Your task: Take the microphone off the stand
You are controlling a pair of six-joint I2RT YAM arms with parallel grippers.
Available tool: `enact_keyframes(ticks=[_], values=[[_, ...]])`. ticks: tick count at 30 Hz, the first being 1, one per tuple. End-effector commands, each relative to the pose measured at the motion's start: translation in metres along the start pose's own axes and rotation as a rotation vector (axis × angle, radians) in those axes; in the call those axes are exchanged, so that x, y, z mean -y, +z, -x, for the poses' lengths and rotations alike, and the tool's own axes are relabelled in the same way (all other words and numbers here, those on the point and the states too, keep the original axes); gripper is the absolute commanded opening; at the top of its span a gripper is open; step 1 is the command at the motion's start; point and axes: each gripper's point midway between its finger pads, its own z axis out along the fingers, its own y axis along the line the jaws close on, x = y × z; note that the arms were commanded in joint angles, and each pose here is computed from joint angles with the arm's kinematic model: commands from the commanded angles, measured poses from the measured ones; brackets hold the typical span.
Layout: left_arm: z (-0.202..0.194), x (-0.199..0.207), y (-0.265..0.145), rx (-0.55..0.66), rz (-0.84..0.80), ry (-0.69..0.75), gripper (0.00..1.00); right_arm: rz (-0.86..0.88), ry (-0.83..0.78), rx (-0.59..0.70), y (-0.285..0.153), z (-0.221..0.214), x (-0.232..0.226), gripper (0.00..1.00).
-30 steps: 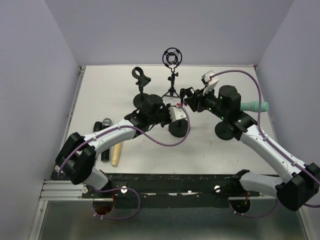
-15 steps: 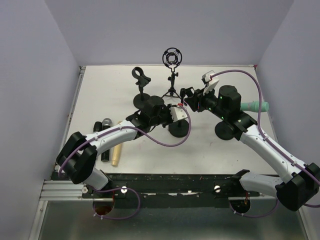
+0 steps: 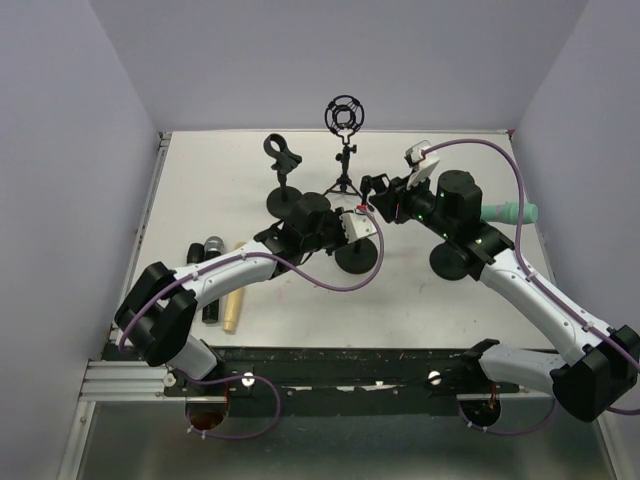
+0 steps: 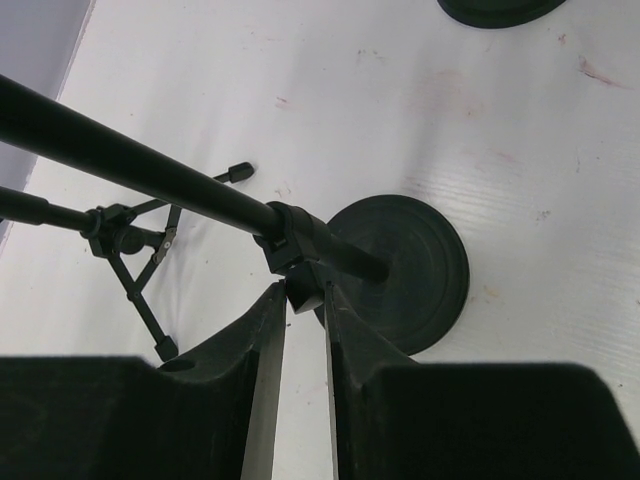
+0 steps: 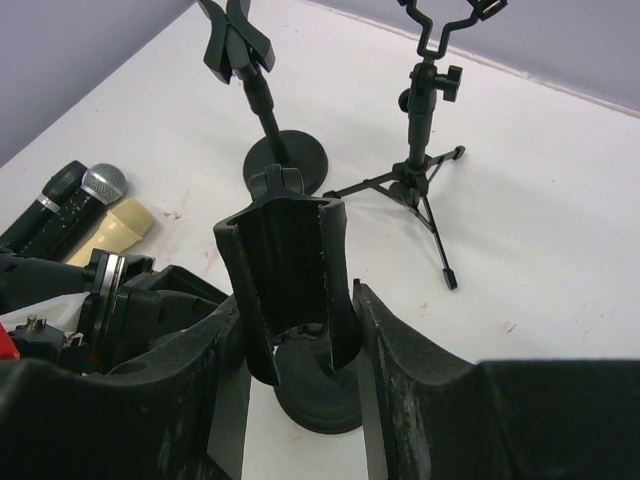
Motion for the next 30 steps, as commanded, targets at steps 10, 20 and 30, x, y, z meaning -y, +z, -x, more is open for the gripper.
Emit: enact_keyframes(ticks=[10,20,30], values=[[0.025,-0.008,-0.007,0.084,-0.044,-0.202,0.00,-0.020,0.008,0.057,-0.005,0.022,0.002,0.24],[0.038,0.012,-0.037,0.152,-0.637,-0.890,0.00,0.004,-0.060,0.044,-0.012,0.021,0.000,0.23],[0.037,0.011,-0.042,-0.077,-1.155,-1.350,0.00,0.033,-0.084,0.019,-0.015,0.023,-0.005,0.22]])
